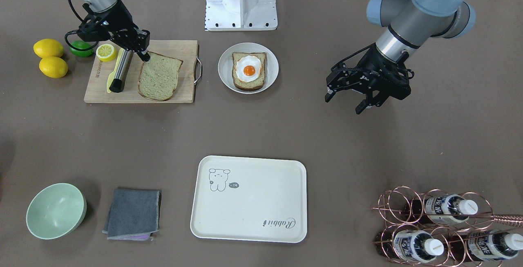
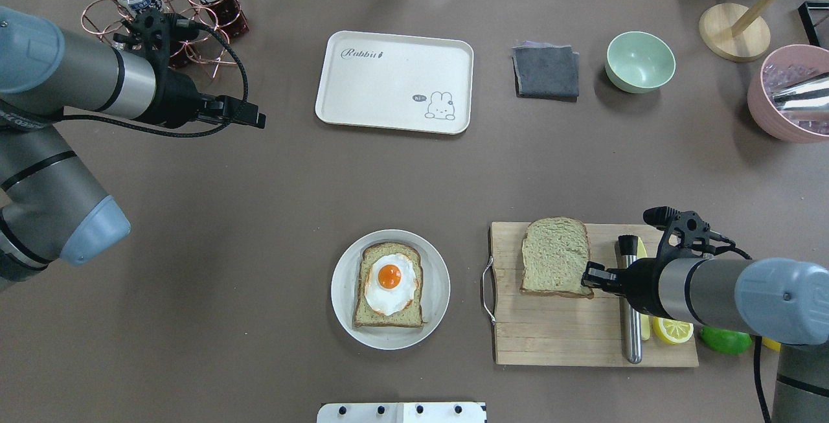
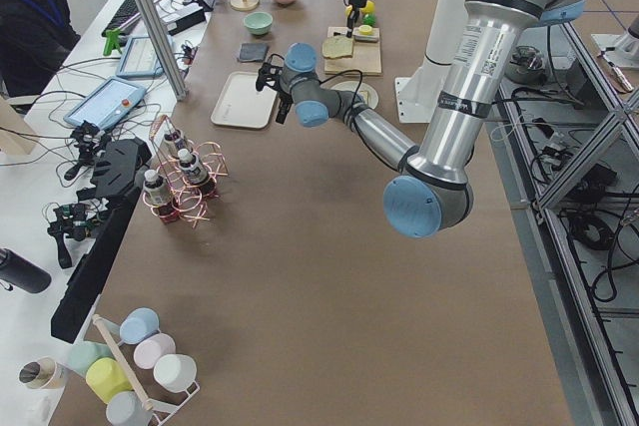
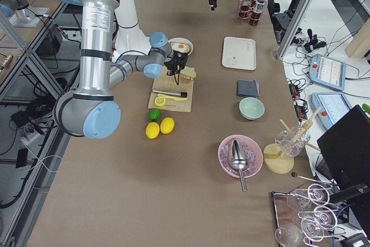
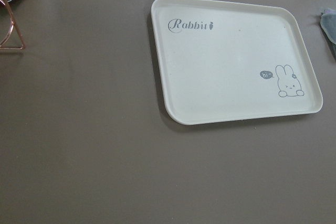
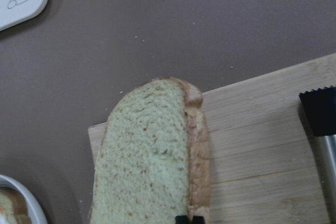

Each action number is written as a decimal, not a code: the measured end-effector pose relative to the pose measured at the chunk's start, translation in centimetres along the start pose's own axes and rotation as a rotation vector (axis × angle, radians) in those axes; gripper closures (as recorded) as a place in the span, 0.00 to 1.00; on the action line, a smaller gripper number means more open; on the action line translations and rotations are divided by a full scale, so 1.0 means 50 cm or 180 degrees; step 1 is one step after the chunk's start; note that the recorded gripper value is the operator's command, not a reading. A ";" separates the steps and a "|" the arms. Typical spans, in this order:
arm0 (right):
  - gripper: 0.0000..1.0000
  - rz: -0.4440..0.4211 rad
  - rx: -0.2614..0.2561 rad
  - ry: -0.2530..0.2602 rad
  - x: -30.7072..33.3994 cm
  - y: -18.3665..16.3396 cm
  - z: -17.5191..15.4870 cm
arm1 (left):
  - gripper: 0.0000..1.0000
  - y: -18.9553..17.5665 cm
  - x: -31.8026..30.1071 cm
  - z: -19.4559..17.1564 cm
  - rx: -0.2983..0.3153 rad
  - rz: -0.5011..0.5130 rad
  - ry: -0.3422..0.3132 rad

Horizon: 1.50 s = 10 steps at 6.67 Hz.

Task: Make sandwich and place on tray
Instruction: 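Carry the bread slice over the egg toast and lay it on top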

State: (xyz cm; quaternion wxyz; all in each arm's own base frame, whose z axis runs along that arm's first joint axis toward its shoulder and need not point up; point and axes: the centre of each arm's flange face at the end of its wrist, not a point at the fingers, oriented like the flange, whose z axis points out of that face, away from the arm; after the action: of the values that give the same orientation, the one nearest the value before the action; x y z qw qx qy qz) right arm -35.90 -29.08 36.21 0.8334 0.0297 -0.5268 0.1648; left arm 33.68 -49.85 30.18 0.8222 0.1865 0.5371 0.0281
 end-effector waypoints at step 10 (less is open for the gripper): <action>1.00 -0.0323 -0.0068 -0.0672 -0.314 0.267 0.132 | 0.02 0.009 0.003 -0.014 -0.0026 0.0011 0.0044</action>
State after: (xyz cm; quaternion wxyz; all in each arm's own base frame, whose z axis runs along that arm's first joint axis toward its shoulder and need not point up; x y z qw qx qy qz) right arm -51.83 -21.78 23.54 0.7808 0.0647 -0.6111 0.1127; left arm 33.18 -49.19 29.98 0.8191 0.1839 0.5423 0.0330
